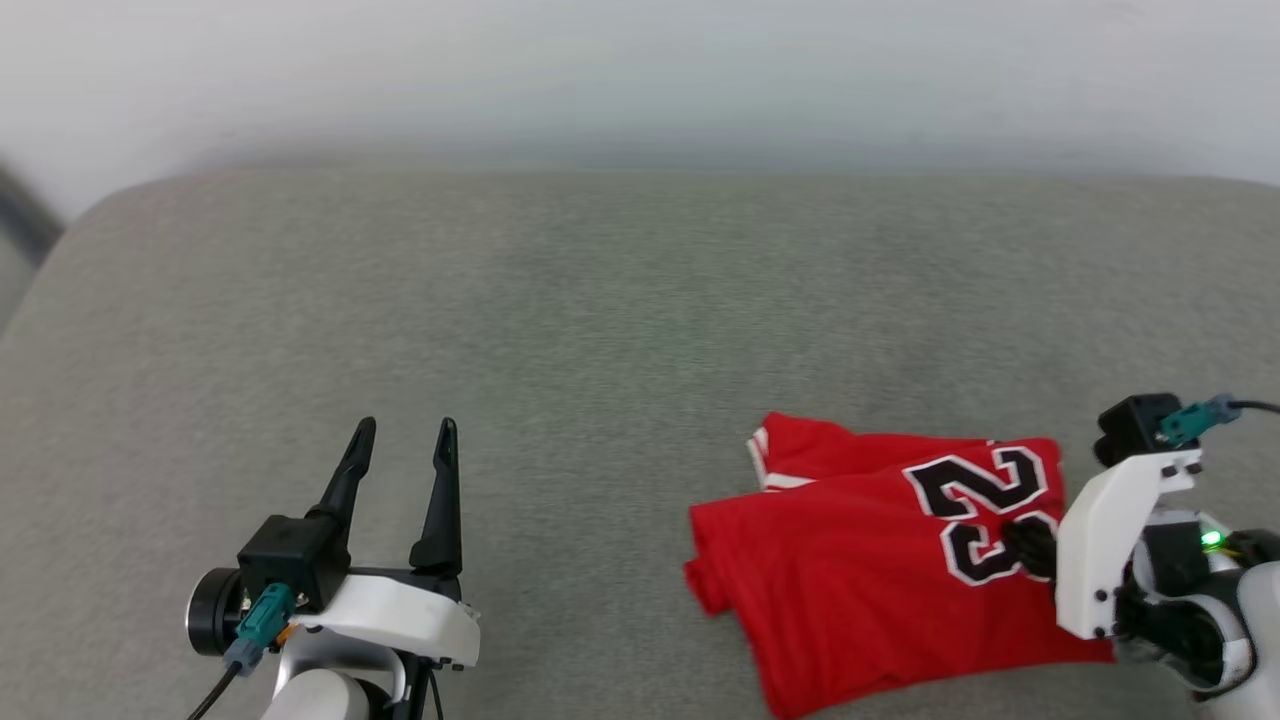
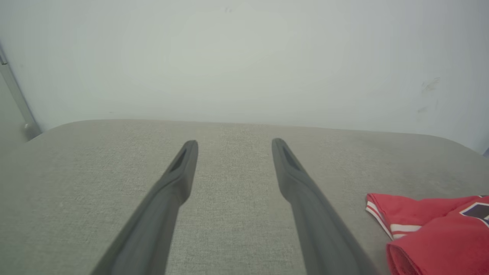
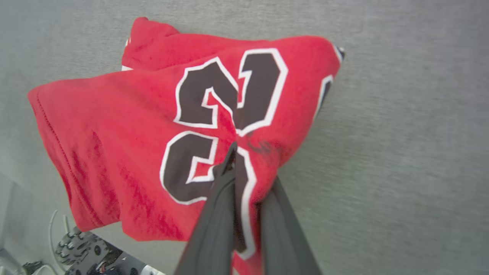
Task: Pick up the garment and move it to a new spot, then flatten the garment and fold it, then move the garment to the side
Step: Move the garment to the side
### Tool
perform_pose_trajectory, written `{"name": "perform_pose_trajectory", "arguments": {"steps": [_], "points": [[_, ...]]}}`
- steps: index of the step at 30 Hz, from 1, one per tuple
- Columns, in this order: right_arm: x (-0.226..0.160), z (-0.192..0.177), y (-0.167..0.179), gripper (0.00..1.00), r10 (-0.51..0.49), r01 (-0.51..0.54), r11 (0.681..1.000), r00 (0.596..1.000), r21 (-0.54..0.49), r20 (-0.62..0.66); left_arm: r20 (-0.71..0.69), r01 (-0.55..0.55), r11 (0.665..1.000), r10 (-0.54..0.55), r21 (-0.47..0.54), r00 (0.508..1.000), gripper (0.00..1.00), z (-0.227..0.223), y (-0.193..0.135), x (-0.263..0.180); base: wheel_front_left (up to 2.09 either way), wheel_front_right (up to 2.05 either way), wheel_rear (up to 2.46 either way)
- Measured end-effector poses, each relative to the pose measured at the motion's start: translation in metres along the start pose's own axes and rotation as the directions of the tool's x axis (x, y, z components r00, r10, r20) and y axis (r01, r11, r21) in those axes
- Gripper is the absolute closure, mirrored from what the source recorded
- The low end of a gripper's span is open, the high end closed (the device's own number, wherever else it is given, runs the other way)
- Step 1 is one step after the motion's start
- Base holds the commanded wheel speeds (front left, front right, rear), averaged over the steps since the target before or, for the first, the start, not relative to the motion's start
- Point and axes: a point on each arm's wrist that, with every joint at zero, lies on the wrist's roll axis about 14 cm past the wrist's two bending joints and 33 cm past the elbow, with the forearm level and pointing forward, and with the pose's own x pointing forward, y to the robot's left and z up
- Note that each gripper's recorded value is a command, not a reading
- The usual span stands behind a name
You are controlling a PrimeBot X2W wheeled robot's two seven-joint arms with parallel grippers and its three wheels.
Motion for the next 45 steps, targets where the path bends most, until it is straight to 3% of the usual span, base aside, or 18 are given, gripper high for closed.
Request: {"name": "perform_pose_trajectory", "arguments": {"steps": [4,12,18,25,28,32,33,34,35,36,45], "points": [[-0.035,-0.001,-0.054,1.00,-0.184,0.185,0.982,0.982,-0.031,0.032,0.012,0.114,0.993,-0.114,-0.014,0.993,0.00,-0.001,-0.037,0.020,0.00,0.00,0.00],[-0.074,-0.006,-0.129,1.00,-0.398,0.392,0.916,0.913,0.082,0.084,0.031,0.319,0.947,-0.318,-0.033,0.948,0.00,-0.007,-0.105,0.061,0.00,0.00,0.00],[-0.088,0.003,-0.191,1.00,-0.555,0.540,0.830,0.824,0.143,0.111,0.008,0.437,0.898,-0.437,-0.047,0.900,0.00,-0.029,-0.139,0.095,0.00,0.00,0.00],[-0.110,0.020,-0.265,1.00,-0.733,0.709,0.680,0.664,0.188,0.149,-0.017,0.532,0.843,-0.535,-0.087,0.845,0.00,-0.066,-0.167,0.128,0.00,0.00,0.00],[-0.112,0.025,-0.288,1.00,-0.780,0.757,0.626,0.604,0.190,0.166,-0.026,0.543,0.833,-0.548,-0.104,0.836,0.00,-0.083,-0.170,0.137,0.00,0.00,0.00],[-0.102,0.028,-0.307,1.00,-0.812,0.794,0.582,0.554,0.176,0.183,-0.038,0.547,0.828,-0.555,-0.123,0.831,0.00,-0.103,-0.169,0.146,0.00,0.00,0.00],[-0.098,0.025,-0.310,0.83,-0.816,0.798,0.576,0.549,0.178,0.180,-0.041,0.546,0.828,-0.554,-0.127,0.831,0.00,-0.108,-0.168,0.148,0.00,0.00,0.00],[-0.092,0.022,-0.312,0.56,-0.819,0.801,0.572,0.546,0.175,0.176,-0.048,0.544,0.828,-0.554,-0.132,0.831,0.00,-0.113,-0.168,0.149,0.00,0.00,0.00],[-0.085,0.018,-0.313,0.10,-0.819,0.802,0.572,0.548,0.172,0.171,-0.053,0.542,0.830,-0.552,-0.131,0.832,0.00,-0.117,-0.166,0.149,0.00,0.00,0.00],[-0.080,0.015,-0.313,0.00,-0.819,0.803,0.571,0.547,0.170,0.171,-0.057,0.540,0.831,-0.551,-0.131,0.833,0.00,-0.120,-0.165,0.150,0.00,0.00,0.00],[-0.104,0.025,-0.313,0.00,-0.831,0.830,0.531,0.469,0.171,0.300,-0.048,0.526,0.843,-0.534,-0.114,0.844,0.00,-0.107,-0.160,0.144,0.00,0.00,0.00]]}}
